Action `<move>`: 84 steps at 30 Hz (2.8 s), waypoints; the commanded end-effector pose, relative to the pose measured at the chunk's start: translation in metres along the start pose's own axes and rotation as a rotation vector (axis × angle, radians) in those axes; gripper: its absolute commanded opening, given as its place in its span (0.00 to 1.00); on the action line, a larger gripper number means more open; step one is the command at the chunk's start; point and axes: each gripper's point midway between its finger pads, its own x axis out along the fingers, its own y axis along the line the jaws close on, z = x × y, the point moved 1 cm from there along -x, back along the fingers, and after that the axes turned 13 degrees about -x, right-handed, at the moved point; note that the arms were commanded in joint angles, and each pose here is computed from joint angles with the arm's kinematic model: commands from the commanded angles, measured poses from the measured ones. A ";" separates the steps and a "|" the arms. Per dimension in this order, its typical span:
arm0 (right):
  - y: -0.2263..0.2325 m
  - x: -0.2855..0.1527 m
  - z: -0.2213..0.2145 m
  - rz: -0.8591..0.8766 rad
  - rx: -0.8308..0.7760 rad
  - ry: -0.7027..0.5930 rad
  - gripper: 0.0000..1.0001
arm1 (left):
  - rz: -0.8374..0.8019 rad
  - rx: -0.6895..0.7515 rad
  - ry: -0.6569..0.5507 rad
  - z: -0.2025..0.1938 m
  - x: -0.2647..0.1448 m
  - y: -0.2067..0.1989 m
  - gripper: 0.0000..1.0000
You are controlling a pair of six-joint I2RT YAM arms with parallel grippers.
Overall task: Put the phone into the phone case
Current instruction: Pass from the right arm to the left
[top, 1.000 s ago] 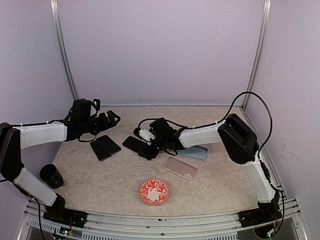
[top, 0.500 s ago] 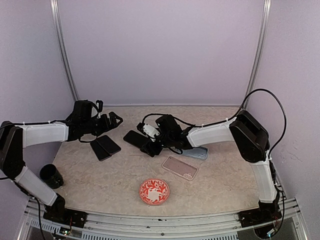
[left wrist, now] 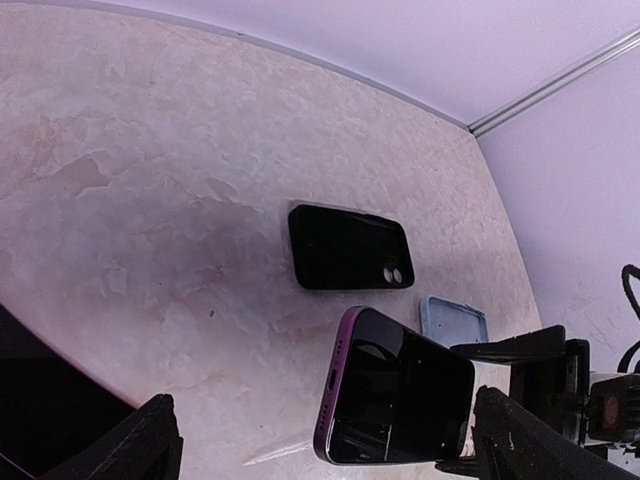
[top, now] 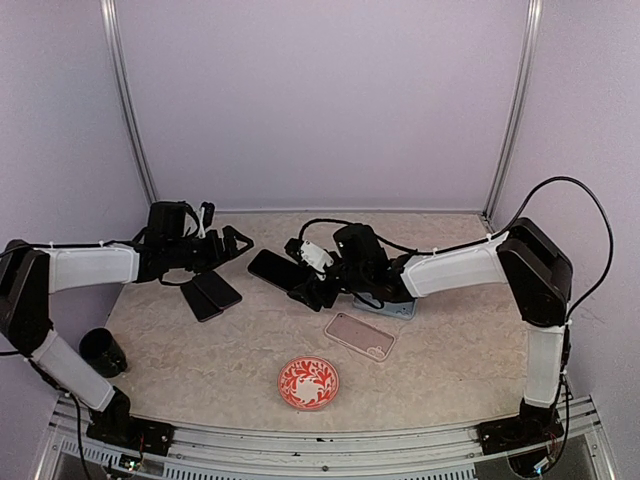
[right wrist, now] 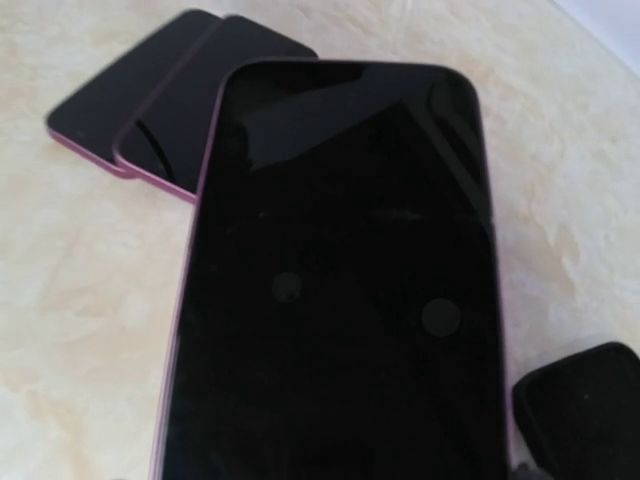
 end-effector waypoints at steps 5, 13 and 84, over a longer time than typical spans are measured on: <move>-0.002 -0.043 0.058 -0.030 -0.123 -0.208 0.62 | -0.125 0.028 0.127 -0.012 0.008 -0.022 0.99; 0.008 -0.056 0.067 -0.031 -0.195 -0.236 0.62 | -0.251 0.040 0.222 -0.023 0.005 -0.049 0.95; -0.013 -0.096 0.091 -0.161 -0.275 -0.294 1.00 | -0.346 0.077 0.358 -0.059 -0.012 -0.083 0.00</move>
